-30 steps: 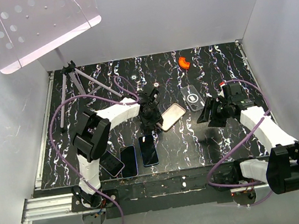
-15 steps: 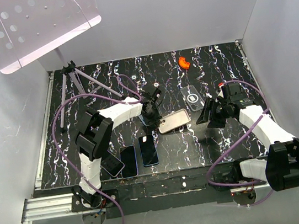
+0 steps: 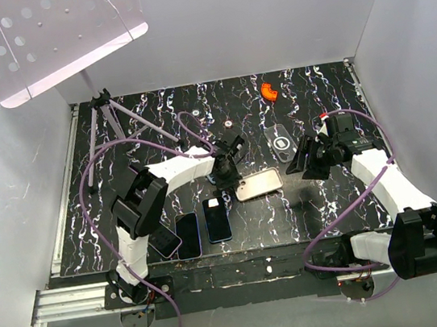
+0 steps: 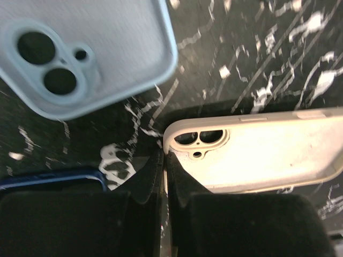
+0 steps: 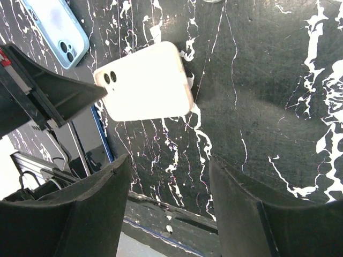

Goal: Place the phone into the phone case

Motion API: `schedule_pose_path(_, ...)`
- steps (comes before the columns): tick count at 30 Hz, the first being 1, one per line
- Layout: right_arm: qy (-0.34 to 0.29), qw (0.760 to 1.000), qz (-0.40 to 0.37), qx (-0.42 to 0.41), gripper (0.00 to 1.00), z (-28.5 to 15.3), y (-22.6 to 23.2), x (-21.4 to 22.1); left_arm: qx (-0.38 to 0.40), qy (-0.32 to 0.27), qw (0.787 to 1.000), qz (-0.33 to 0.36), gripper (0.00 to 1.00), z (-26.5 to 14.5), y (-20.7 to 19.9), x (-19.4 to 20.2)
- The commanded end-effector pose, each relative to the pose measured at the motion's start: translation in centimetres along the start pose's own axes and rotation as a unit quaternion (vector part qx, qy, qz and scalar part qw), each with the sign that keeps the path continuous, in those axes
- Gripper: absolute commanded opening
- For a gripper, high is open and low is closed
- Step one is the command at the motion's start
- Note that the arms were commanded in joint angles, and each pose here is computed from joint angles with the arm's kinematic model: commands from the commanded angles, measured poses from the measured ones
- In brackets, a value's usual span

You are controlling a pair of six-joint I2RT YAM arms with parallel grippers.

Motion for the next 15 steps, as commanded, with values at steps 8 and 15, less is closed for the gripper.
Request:
schedule_pose_path(8, -0.009, 0.999, -0.017, -0.027, 0.67, -1.2, 1.0, -0.3, 0.011, 0.003, 1.0, -0.017, 0.0, -2.6, -2.4, 3.1)
schedule_pose_path(15, -0.008, 0.999, -0.017, -0.035, 0.66, -1.1, 1.0, -0.2, 0.032, -0.012, 0.999, -0.01, 0.51, -4.0, -3.0, 3.0)
Point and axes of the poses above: each gripper's point midway between its finger pads, its own z axis out along the fingers, its own y axis along the line the jaws close on, x = y × z, the point moved 9 cm from there along -z, back along the fingers, and after that the axes turned 5 degrees about z, right-handed, at the moved point
